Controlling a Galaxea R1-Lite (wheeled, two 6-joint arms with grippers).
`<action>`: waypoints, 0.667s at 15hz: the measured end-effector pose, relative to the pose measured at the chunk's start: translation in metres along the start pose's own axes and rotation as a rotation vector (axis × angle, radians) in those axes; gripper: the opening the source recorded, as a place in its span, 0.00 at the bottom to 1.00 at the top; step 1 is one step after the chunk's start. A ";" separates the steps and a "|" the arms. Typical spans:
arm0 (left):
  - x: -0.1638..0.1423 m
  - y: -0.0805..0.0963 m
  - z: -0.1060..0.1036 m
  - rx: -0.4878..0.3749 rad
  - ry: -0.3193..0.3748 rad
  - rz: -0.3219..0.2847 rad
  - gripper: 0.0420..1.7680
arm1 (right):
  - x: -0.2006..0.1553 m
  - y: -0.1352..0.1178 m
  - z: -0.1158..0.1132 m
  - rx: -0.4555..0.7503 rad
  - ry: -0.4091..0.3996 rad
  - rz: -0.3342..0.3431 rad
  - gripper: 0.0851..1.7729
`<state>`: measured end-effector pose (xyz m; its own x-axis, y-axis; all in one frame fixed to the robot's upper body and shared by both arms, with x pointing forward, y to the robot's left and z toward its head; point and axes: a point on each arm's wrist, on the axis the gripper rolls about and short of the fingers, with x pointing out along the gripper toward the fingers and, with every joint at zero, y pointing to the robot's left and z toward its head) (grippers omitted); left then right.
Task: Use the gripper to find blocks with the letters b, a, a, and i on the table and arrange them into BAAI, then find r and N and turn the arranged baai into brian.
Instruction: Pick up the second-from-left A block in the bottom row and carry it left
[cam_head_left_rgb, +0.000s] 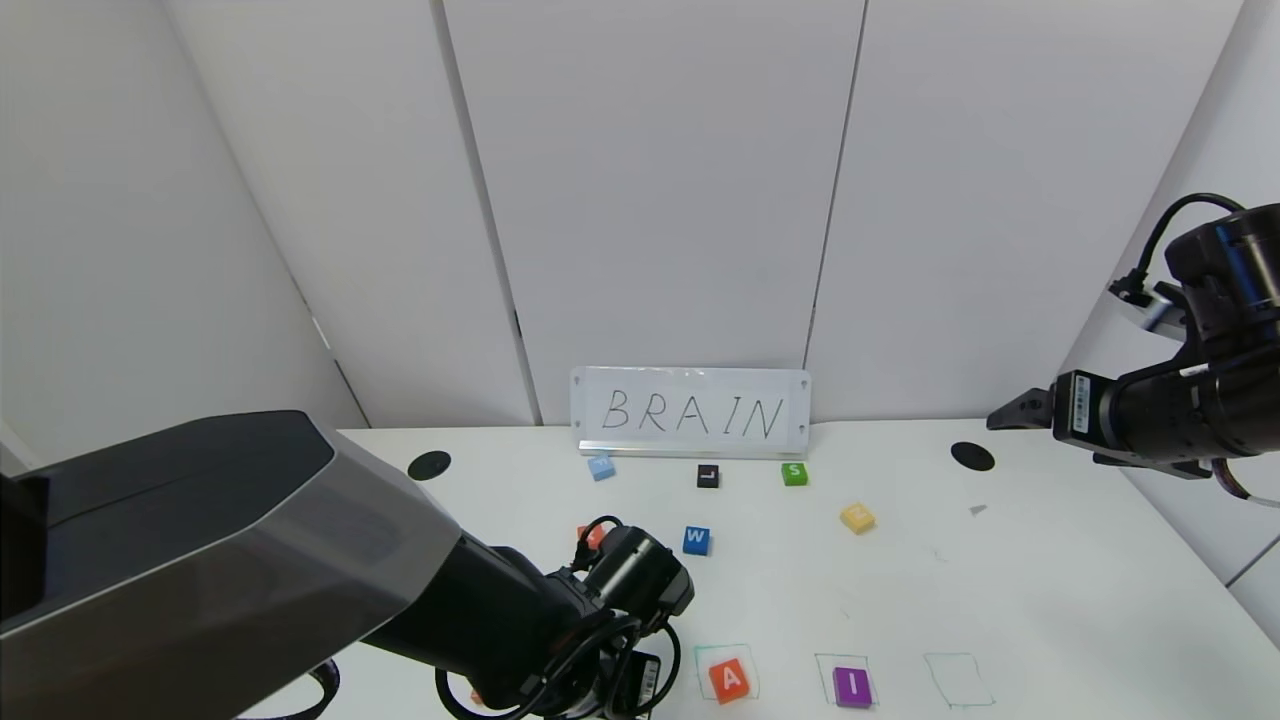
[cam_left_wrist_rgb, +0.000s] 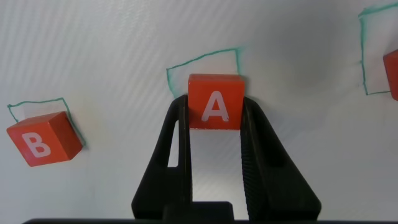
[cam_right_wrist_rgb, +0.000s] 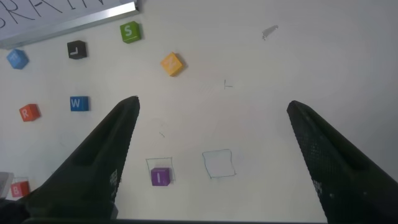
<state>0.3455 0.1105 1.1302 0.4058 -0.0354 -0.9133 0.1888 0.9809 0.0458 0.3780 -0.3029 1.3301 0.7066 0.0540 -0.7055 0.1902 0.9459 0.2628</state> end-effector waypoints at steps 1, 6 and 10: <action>0.000 0.000 0.000 0.000 0.000 0.000 0.27 | 0.000 0.000 0.000 0.000 0.000 0.000 0.96; -0.001 0.000 0.000 -0.002 0.000 0.000 0.27 | 0.000 0.000 0.000 0.001 -0.002 -0.002 0.96; -0.015 0.007 0.005 -0.014 -0.028 0.000 0.27 | 0.000 0.000 0.000 0.001 -0.001 -0.002 0.96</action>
<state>0.3456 0.1171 1.1464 0.4311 -0.0405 -0.9014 0.1762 0.9835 0.0401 0.3778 -0.3030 1.3302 0.7070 0.0521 -0.7053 0.1921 0.9457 0.2623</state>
